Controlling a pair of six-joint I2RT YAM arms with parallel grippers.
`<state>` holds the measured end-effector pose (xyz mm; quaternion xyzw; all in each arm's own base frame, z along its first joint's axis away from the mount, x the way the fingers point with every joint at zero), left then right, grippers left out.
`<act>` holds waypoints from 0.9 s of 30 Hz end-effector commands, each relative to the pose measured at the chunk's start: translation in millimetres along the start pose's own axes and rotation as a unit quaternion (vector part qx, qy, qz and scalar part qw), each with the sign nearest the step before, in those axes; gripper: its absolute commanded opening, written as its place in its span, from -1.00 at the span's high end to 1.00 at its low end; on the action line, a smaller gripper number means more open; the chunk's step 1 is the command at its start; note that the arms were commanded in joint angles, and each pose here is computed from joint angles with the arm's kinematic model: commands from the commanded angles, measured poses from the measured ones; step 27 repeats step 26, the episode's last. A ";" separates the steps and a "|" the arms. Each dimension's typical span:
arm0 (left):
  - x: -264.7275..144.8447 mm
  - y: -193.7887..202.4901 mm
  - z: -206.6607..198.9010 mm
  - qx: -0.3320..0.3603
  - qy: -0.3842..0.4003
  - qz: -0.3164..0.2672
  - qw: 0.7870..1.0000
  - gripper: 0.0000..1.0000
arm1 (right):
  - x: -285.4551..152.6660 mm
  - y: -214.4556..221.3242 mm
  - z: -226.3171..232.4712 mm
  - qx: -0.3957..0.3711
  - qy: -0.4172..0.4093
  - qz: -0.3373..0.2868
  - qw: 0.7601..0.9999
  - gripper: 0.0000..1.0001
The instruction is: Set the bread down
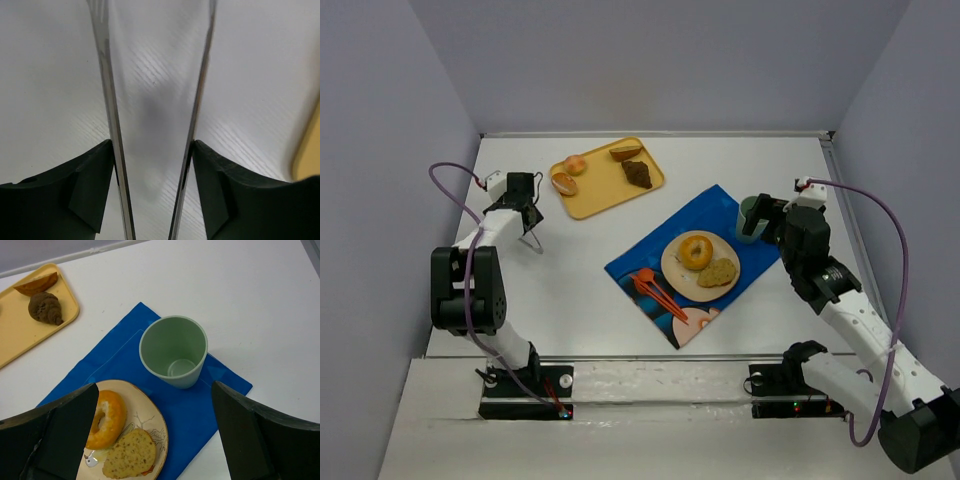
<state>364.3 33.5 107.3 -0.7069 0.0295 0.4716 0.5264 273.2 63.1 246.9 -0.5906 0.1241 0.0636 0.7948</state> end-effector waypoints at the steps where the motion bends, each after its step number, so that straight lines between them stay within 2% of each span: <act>1: 2.9 -13.0 0.5 -0.021 -0.007 -0.017 1.000 -0.73 | 1.8 -15.9 0.2 0.004 0.010 -0.022 1.000 -1.00; 3: -3.6 -17.0 1.8 -0.029 -0.003 -0.024 0.999 -0.85 | 0.8 -17.3 0.9 0.006 0.008 -0.024 1.000 -1.00; 4: -7.8 -20.9 2.1 -0.032 0.000 -0.030 0.999 -0.98 | 0.2 -18.3 1.2 0.008 0.007 -0.026 1.000 -0.99; 11: -74.2 -65.4 5.1 -0.088 0.073 -0.091 0.989 -0.98 | -8.7 -27.8 0.7 0.027 0.003 -0.045 0.999 -1.00; 15: -136.8 -90.2 9.5 -0.123 0.171 -0.151 0.966 -0.98 | -18.1 -35.3 -2.3 0.037 0.002 -0.065 0.997 -1.00; 17: -149.5 -86.4 10.6 -0.125 0.202 -0.157 0.959 -0.98 | -19.7 -35.9 -4.8 0.037 0.007 -0.070 0.997 -1.00; 18: -166.7 -91.7 10.9 -0.133 0.234 -0.176 0.947 -0.98 | -21.1 -36.7 -5.7 0.039 0.008 -0.073 0.997 -1.00; 21: -183.4 -87.9 11.8 -0.136 0.279 -0.194 0.931 -0.98 | -22.9 -38.0 -7.0 0.045 0.010 -0.078 0.996 -1.00; 27: -187.9 -83.7 15.8 -0.135 0.287 -0.203 0.926 -0.98 | -27.1 -41.8 -7.3 0.044 0.005 -0.087 0.995 -1.00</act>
Point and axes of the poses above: each gripper's point midway between its finger pads, its own x axis out along the fingers, its own z axis along the line the jaws close on, y = z × x, the point moved 4 cm from there along -x, back along the fingers, and after that the axes turned 4 degrees about x, right-handed, at the moved point
